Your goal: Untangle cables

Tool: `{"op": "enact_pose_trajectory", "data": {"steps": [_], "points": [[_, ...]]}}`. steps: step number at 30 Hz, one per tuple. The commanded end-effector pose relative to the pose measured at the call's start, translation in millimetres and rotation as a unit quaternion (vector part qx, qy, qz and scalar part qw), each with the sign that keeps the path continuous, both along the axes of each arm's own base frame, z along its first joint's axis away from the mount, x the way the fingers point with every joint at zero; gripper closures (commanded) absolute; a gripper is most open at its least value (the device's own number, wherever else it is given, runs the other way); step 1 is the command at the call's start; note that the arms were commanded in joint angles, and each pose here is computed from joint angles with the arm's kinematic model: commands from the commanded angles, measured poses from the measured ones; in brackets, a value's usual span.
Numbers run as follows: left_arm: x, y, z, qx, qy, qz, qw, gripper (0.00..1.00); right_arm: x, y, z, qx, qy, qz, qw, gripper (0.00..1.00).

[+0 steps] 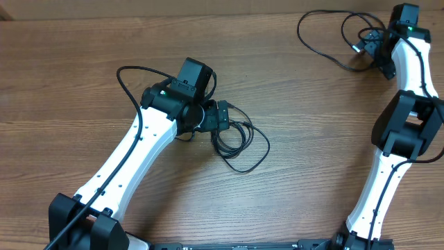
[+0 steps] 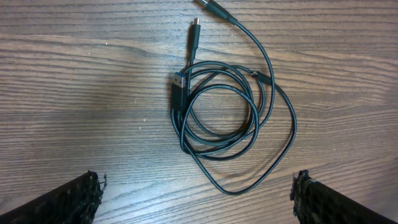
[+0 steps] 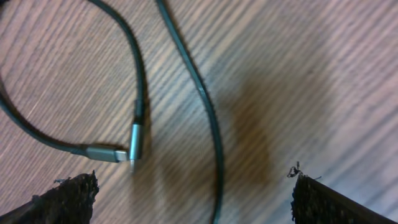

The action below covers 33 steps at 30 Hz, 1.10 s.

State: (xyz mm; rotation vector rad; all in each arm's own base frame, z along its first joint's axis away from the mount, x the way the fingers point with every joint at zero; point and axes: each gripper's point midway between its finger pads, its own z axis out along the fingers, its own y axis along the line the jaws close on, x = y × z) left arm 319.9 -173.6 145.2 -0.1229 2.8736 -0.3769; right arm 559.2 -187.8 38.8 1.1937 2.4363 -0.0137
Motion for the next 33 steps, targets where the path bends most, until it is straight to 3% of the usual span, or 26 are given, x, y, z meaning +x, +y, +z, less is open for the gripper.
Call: {"op": "enact_pose_trajectory", "data": {"steps": [1,9,15,26,33], "points": [[1.7,4.0,-0.8,0.005,-0.002,0.008,1.000,0.00,8.3,-11.5,62.6,-0.019,-0.052,-0.007,0.998,0.00],[1.7,4.0,-0.8,0.005,-0.002,0.008,1.000,0.00,-14.5,51.9,122.1,0.121,-0.072,0.061,0.988,0.00],[1.7,4.0,-0.8,0.005,-0.002,0.008,1.000,0.00,-46.3,113.5,135.9,0.247,-0.047,0.167,0.953,0.00],[1.7,4.0,-0.8,0.005,-0.002,0.008,1.000,0.01,-120.8,144.1,176.7,0.238,0.037,0.203,0.949,0.00],[1.7,4.0,-0.8,0.005,-0.002,0.008,1.000,0.00,-133.0,194.6,213.0,0.220,0.016,0.263,0.939,0.00]]}}
